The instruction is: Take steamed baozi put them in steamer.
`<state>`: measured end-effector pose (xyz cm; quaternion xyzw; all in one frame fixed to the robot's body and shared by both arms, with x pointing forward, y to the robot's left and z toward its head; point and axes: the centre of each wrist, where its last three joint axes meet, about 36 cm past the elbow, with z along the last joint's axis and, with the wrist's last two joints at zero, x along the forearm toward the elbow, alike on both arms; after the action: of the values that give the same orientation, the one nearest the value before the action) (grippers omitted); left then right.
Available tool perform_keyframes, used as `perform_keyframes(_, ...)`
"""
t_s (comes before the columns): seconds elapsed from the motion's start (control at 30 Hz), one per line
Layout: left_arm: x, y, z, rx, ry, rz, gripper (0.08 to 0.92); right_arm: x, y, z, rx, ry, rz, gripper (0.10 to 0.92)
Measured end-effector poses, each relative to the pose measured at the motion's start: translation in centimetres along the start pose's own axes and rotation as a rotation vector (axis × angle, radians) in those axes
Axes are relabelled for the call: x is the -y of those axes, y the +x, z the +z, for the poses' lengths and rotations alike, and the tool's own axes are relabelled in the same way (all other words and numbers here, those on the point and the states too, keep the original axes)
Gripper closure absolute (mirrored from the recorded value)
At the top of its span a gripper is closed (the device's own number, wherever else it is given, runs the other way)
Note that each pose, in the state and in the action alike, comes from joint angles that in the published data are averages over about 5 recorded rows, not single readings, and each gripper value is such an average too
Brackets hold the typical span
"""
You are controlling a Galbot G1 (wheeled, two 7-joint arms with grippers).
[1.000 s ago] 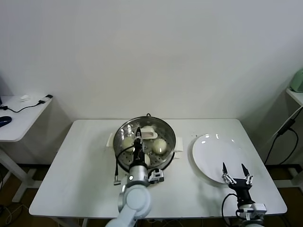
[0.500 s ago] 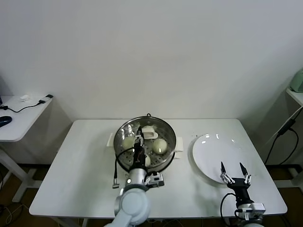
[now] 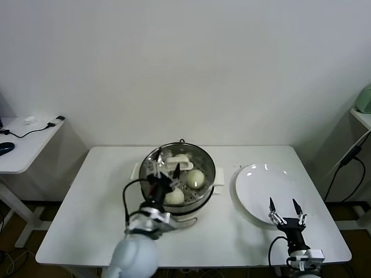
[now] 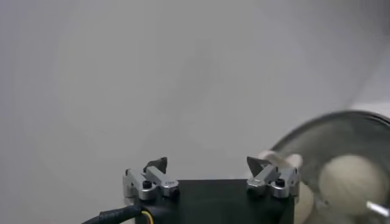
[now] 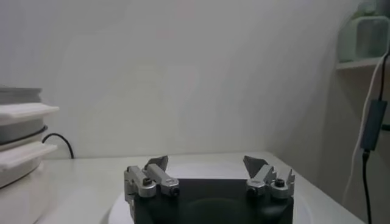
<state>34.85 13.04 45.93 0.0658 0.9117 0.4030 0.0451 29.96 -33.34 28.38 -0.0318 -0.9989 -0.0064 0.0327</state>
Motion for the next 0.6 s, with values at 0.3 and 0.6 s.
perform_keyframes(0.3, -4.7, 2.0, 8.5, -0.058, 0.426, -0.082, 0.177, -0.3, 0.1, 0.2, 0.021, 0.012, -0.007, 0.2)
perform_keyframes(0.6, -2.7, 4.6, 16.8, -0.139, 0.644, -0.114, 0.177, -0.7, -0.3, 0.8, 0.023, 0.01, -0.004, 0.2)
